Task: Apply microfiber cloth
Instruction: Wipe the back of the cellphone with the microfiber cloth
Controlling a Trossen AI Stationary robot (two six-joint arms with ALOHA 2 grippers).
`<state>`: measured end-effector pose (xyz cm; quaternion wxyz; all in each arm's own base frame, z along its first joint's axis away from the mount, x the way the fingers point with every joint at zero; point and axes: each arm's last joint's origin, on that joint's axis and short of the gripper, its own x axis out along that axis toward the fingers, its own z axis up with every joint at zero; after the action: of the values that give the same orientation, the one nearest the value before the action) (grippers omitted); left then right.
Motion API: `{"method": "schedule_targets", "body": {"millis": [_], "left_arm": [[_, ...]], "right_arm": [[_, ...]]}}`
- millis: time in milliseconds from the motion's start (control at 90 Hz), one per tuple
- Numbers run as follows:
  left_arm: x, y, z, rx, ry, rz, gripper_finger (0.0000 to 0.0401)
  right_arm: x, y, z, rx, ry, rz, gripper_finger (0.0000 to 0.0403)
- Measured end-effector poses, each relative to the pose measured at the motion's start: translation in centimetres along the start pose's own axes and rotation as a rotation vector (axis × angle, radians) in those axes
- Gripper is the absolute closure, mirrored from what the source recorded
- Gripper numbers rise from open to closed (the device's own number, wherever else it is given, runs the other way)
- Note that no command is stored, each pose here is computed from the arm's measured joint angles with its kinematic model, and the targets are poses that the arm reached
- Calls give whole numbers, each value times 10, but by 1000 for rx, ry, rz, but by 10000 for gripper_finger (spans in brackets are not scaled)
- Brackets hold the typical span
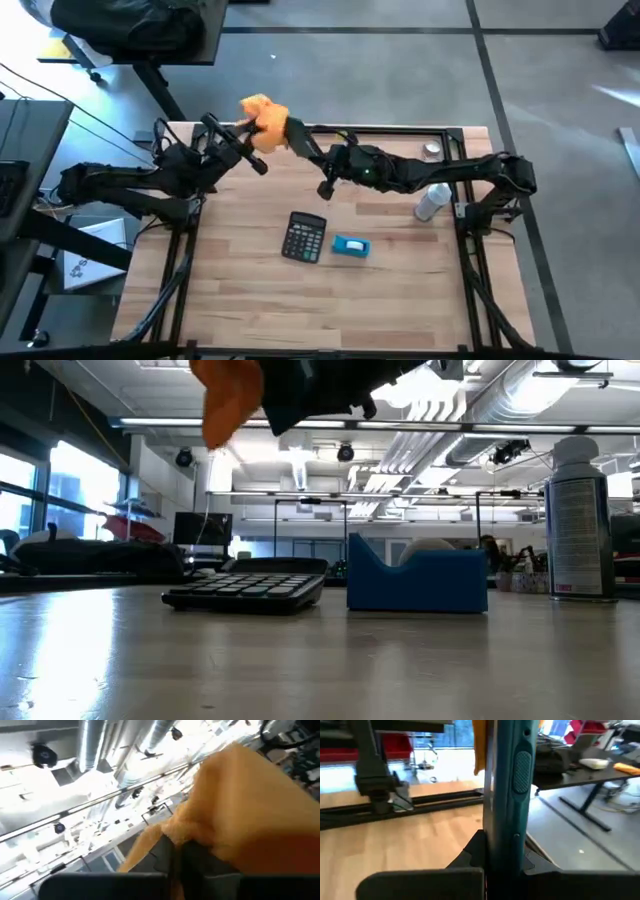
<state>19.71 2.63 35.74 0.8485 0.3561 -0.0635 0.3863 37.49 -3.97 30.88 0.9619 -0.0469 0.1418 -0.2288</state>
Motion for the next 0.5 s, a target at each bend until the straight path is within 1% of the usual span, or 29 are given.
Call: {"method": "schedule_targets", "body": {"millis": [111,178,233,356,500], "left_arm": [[1,-7,0,-68,-40,-60,401],[4,-14,-1,-103,-92,-128,401],[8,-21,-3,-120,-112,-156,401],[17,-32,-9,-126,-114,-128,401],[25,-42,-12,-154,-167,-101,401]], "right_arm": [[-1,-1,1,-14,-6,-33,403],[0,0,0,-16,-2,-16,403],[1,1,-1,-19,3,14,403],[3,4,-5,-22,18,45,403],[3,4,-9,-26,58,45,403]]}}
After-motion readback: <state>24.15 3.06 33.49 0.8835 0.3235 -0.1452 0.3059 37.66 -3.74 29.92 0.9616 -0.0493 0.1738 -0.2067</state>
